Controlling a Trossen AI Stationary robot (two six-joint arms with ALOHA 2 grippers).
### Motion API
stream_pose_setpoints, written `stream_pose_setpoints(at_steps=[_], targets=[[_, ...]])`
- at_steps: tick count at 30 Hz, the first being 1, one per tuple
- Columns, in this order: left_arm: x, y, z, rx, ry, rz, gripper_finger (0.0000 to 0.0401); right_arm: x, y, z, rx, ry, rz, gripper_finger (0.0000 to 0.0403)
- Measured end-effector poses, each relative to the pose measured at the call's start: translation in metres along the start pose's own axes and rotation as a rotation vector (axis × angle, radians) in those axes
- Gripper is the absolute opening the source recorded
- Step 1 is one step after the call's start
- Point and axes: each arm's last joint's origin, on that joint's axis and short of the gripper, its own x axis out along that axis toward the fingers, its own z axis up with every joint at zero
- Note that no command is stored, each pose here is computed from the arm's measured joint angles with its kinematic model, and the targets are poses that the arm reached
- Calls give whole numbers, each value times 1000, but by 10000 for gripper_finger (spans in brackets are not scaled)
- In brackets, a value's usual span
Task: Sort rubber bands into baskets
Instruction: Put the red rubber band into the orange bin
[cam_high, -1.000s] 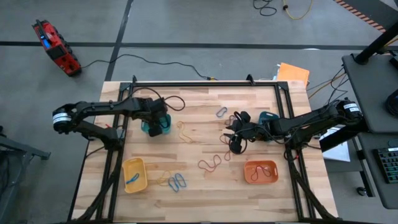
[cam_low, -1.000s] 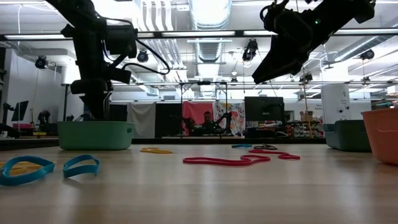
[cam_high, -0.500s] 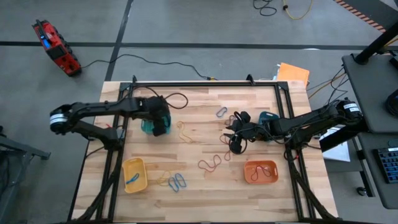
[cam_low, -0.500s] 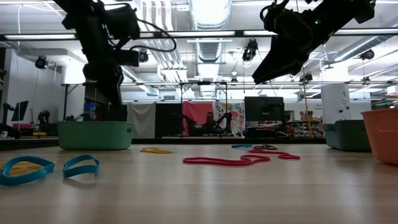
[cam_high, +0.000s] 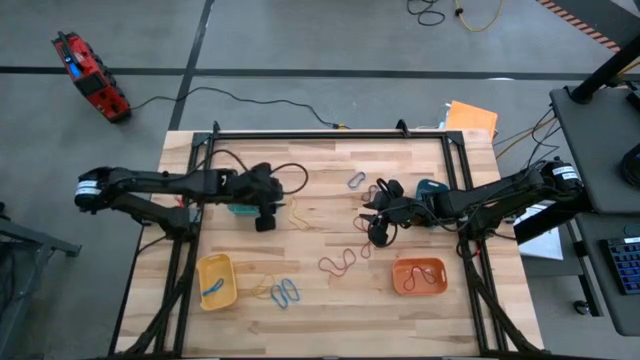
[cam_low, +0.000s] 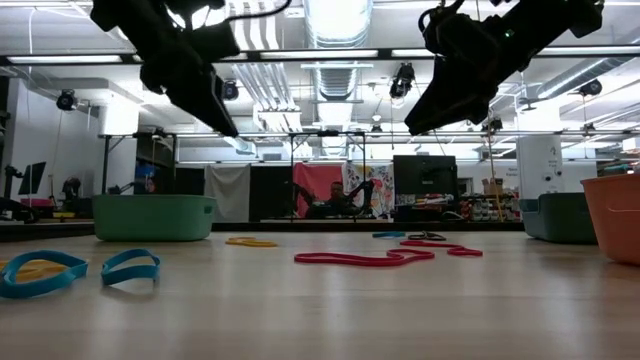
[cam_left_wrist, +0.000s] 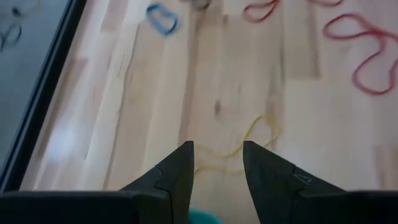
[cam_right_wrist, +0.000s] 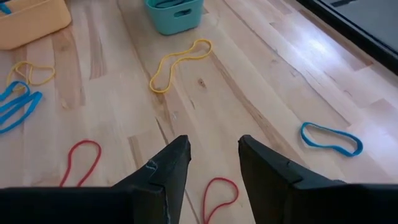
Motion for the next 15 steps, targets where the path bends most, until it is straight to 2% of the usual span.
stream_pose_setpoints(at_steps=[7, 15], targets=[[-4, -21, 10, 78, -101, -51, 123, 0, 0, -1, 34, 9, -3, 125], [-5, -28, 13, 92, -134, -63, 123, 2, 1, -1, 100, 143, -60, 125]])
